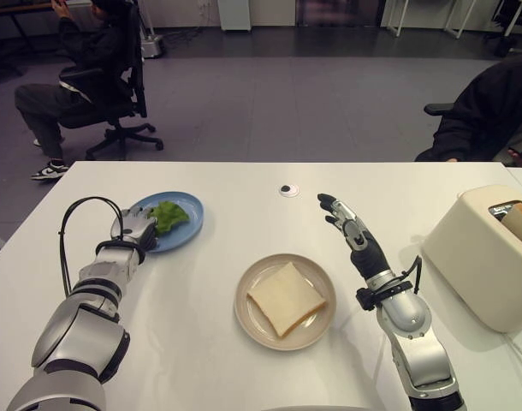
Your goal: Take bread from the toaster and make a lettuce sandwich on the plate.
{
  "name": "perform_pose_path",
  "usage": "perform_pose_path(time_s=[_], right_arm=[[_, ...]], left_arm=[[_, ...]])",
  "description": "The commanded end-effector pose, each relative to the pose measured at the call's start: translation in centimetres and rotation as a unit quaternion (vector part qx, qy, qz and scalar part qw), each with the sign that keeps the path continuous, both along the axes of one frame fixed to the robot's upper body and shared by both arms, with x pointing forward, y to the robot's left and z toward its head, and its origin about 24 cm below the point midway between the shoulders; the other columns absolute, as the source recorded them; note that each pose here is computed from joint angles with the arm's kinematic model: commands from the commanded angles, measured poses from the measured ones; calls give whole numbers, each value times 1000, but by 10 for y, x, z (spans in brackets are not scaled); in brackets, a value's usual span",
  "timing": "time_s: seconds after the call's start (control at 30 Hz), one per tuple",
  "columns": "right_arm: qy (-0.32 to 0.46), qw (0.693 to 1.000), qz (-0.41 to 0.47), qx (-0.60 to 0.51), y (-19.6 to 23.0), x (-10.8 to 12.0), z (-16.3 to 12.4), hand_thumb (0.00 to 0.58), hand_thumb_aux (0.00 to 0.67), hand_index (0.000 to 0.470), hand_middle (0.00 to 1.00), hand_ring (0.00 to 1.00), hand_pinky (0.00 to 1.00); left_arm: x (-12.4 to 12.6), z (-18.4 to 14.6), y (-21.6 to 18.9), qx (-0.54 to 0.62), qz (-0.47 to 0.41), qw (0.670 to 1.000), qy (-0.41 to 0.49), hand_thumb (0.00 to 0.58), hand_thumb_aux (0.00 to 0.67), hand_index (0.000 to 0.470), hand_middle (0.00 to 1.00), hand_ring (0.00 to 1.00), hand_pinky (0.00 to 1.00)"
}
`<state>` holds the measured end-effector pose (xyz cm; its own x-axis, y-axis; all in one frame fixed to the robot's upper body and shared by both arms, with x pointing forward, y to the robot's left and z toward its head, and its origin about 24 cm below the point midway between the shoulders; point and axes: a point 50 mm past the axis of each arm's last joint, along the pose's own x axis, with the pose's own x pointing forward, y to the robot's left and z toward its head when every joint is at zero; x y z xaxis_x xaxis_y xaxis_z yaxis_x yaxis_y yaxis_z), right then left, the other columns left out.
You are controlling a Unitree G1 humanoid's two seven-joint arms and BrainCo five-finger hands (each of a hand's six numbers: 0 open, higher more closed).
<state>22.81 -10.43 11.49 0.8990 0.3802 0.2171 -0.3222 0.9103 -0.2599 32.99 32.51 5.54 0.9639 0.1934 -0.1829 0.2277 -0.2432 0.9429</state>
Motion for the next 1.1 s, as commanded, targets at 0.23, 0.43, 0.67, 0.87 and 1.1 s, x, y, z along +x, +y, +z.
perform_pose_path(time_s=[0.23, 0.43, 0.67, 0.87, 1.1], right_arm=[[3, 1000, -4, 6, -3, 0, 0, 0, 0, 0, 0, 0, 0], [-8, 1000, -26, 9, -12, 5, 5, 0, 0, 0, 0, 0, 0], [-109, 982, -149, -24, -81, 20, 60, 0, 0, 0, 0, 0, 0], [-194, 911, -272, -241, -152, -10, 132, 0, 0, 0, 0, 0, 0], [59, 786, -243, -565, -223, -37, 89, 0, 0, 0, 0, 0, 0]], left_arm=[[15, 66, -21, -17, -84, 986, -143, 580, 670, 470, 0, 0, 0], [-25, 69, -132, -67, -280, 947, -144, 580, 670, 470, 0, 0, 0], [-87, 31, -204, -110, -395, 911, -46, 580, 670, 470, 0, 0, 0], [-109, 26, -217, -90, -423, 902, 1, 580, 670, 470, 0, 0, 0], [-116, 28, -213, -71, -419, 905, 26, 580, 670, 470, 0, 0, 0]])
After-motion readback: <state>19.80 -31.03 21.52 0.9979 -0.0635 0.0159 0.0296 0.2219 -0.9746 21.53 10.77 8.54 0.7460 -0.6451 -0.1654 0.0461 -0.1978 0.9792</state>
